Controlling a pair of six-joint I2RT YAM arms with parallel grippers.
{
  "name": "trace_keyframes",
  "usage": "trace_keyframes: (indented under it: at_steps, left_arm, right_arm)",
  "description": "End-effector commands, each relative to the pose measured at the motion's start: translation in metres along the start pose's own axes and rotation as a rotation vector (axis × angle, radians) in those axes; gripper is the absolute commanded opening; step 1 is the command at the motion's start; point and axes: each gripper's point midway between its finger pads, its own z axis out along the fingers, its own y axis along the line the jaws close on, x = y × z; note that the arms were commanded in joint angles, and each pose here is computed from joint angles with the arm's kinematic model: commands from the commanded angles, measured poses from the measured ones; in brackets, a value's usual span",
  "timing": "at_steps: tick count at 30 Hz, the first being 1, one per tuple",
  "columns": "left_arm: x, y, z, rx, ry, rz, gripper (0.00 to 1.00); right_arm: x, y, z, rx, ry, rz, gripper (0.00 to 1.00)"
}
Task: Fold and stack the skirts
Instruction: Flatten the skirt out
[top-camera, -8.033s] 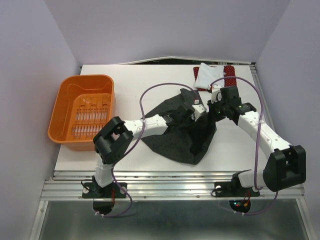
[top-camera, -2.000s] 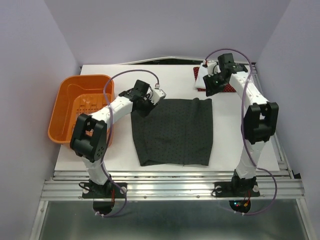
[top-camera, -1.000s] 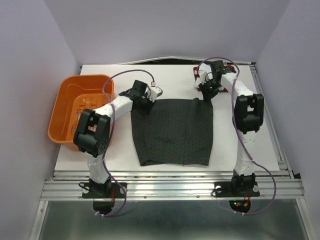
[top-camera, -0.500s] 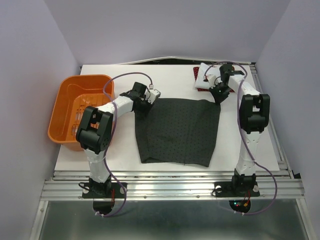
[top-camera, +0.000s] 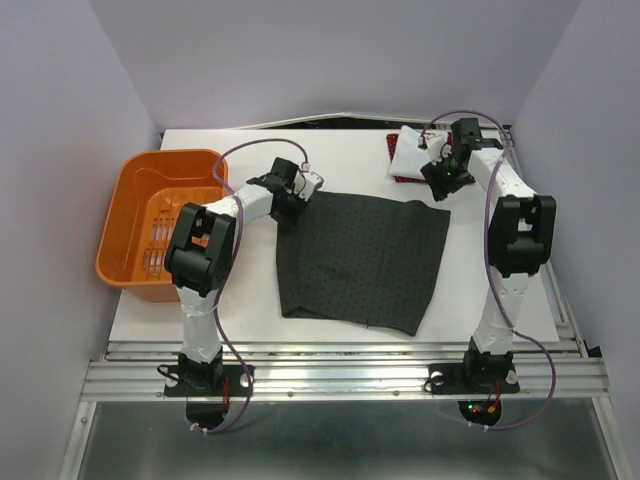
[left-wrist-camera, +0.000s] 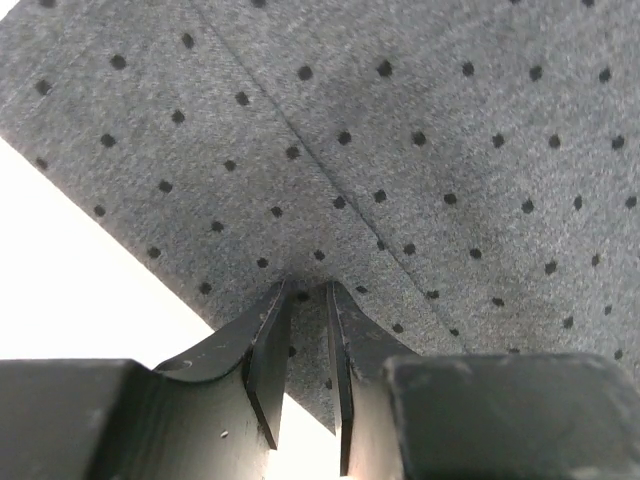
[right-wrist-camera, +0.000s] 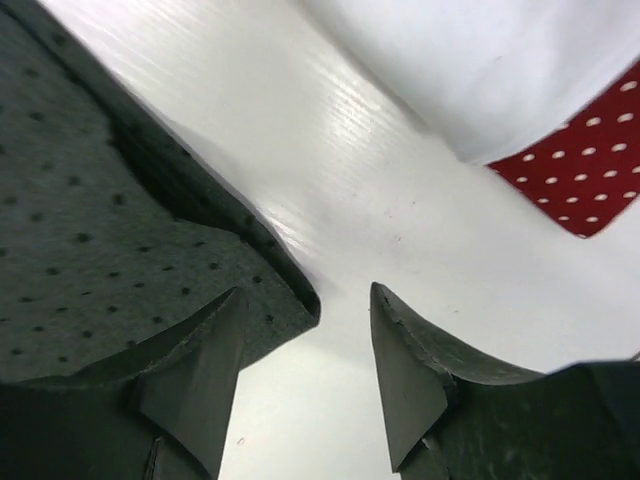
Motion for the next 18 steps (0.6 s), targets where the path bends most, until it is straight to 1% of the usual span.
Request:
trace_keyframes:
  at_steps: [1, 3, 4, 6, 7, 8, 9, 10, 11, 12, 13, 15, 16, 17, 18]
  left_arm:
    - [-0.028, 0.023, -0.001, -0.061, -0.052, 0.002, 0.33]
    - [-0.035, 0.036, 0.001, -0.084, -0.065, -0.028, 0.37]
    - [-0.047, 0.043, -0.004, -0.095, -0.093, -0.039, 0.38]
    - [-0.056, 0.051, -0.012, -0.116, -0.113, -0.054, 0.43]
    - [-0.063, 0.059, -0.019, -0.135, -0.134, -0.059, 0.46]
    - [-0.064, 0.061, -0.022, -0.144, -0.131, -0.054, 0.47]
    - [-0.064, 0.068, -0.027, -0.174, -0.122, -0.042, 0.48]
    - [-0.068, 0.070, -0.035, -0.185, -0.130, -0.037, 0.48]
    - [-0.068, 0.068, -0.043, -0.175, -0.126, -0.026, 0.51]
    - [-0.071, 0.056, -0.050, -0.115, -0.148, -0.008, 0.52]
    - [-0.071, 0.044, -0.069, -0.077, -0.169, 0.010, 0.55]
    - [-0.070, 0.006, -0.084, 0.029, -0.195, 0.071, 0.56]
    - [-0.072, -0.006, -0.102, 0.027, -0.221, 0.095, 0.56]
    - [-0.052, -0.022, -0.097, 0.050, -0.172, 0.113, 0.56]
    - [-0.046, -0.043, -0.098, 0.081, -0.159, 0.143, 0.55]
  right_arm:
    - [-0.040, 0.009, -0.043, -0.020, -0.193, -0.029, 0.55]
    - [-0.027, 0.025, -0.035, -0.099, -0.155, -0.034, 0.51]
    - [-0.020, 0.030, -0.030, -0.124, -0.134, -0.047, 0.49]
    - [0.000, 0.043, -0.016, -0.187, -0.060, -0.028, 0.45]
    - [0.014, 0.049, -0.008, -0.209, -0.022, -0.032, 0.44]
    - [0.024, 0.054, -0.002, -0.220, 0.005, -0.029, 0.44]
    - [0.033, 0.054, 0.004, -0.215, 0.031, -0.032, 0.40]
    - [0.051, 0.062, 0.011, -0.235, 0.078, -0.038, 0.39]
    - [0.061, 0.064, 0.015, -0.238, 0.104, -0.060, 0.39]
    - [0.072, 0.063, 0.018, -0.225, 0.134, -0.073, 0.39]
    - [0.091, 0.072, 0.020, -0.245, 0.177, -0.097, 0.38]
    - [0.109, 0.081, 0.018, -0.265, 0.208, -0.117, 0.38]
    - [0.127, 0.093, 0.016, -0.298, 0.240, -0.132, 0.37]
    - [0.129, 0.096, 0.007, -0.295, 0.229, -0.143, 0.37]
    - [0.134, 0.100, 0.002, -0.301, 0.233, -0.150, 0.36]
